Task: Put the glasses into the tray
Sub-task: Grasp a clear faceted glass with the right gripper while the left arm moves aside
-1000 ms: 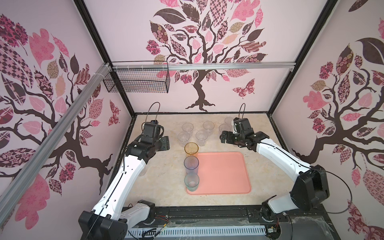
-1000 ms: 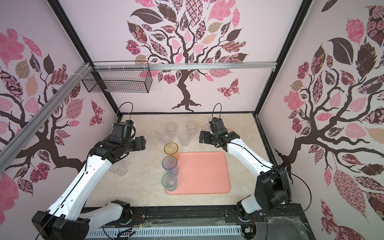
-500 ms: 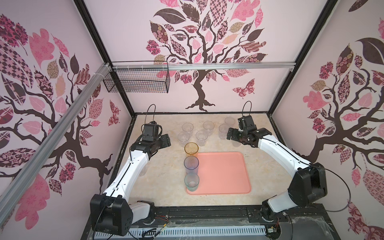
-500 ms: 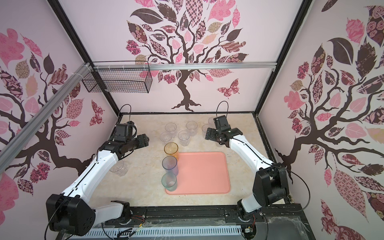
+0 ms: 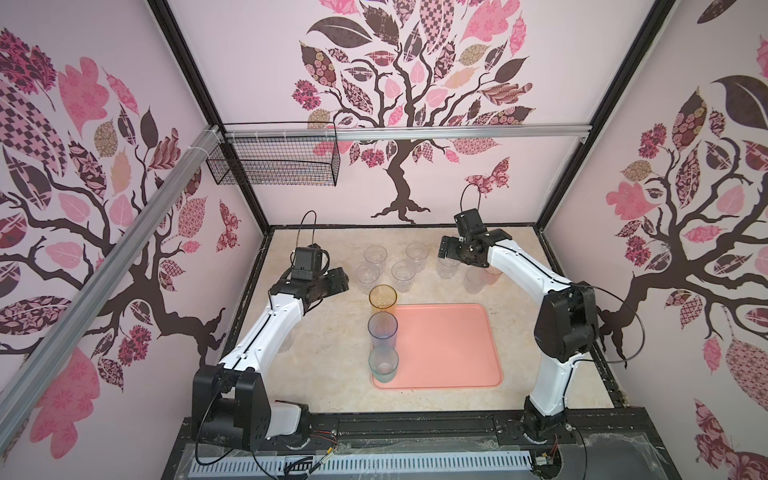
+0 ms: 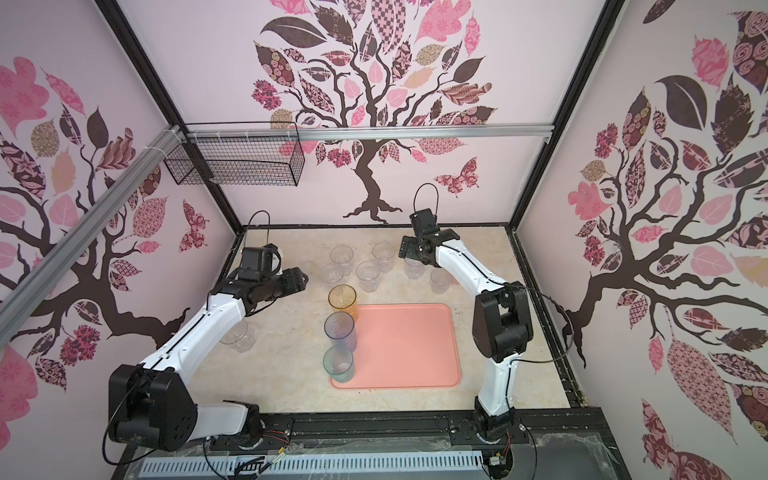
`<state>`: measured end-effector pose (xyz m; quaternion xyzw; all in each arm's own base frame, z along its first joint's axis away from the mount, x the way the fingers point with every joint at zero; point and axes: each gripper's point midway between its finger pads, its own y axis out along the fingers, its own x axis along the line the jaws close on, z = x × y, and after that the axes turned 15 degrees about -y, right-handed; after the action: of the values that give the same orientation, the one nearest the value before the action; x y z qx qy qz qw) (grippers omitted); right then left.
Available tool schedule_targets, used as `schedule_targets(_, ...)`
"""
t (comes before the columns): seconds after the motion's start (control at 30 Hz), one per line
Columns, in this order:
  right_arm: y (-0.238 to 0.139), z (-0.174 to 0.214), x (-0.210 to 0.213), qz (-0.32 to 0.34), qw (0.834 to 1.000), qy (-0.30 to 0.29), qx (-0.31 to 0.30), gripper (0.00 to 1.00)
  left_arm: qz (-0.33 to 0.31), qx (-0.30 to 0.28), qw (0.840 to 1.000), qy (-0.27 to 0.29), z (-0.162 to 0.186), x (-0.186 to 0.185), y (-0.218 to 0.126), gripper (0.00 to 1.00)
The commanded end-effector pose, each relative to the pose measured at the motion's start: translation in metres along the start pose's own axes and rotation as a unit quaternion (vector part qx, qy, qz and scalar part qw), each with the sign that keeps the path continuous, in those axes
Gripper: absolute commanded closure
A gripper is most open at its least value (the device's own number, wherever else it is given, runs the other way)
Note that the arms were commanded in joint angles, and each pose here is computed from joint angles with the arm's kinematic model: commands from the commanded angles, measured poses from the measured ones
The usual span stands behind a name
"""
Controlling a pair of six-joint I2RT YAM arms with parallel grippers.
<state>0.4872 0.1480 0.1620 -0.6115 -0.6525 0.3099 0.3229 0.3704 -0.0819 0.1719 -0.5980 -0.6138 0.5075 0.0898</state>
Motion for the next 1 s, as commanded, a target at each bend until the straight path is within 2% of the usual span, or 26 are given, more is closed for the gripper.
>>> schedule_targets(0.0,0.021,0.009,-0.010,0.039,0.998,-0.022,0.037,0.00,-0.001,0.010,1.000,-0.001,0.007,0.005,0.007,0.26)
schedule_targets(0.1,0.035,0.008,-0.010,0.047,0.997,-0.029,0.045,0.00,-0.004,0.013,1.000,-0.003,0.009,0.007,0.010,0.19)
schedule_targets(0.17,0.042,0.007,-0.009,0.050,0.997,-0.033,0.051,0.01,-0.004,0.018,1.000,-0.001,0.011,0.008,0.012,0.17)
schedule_targets(0.47,0.067,0.009,0.005,0.043,0.996,-0.044,0.066,0.00,0.005,0.039,0.999,0.001,0.018,0.006,0.019,0.17)
schedule_targets(0.97,0.090,0.014,-0.001,0.070,0.992,-0.064,0.081,0.02,0.013,0.050,0.999,0.003,0.021,0.003,0.022,0.19)
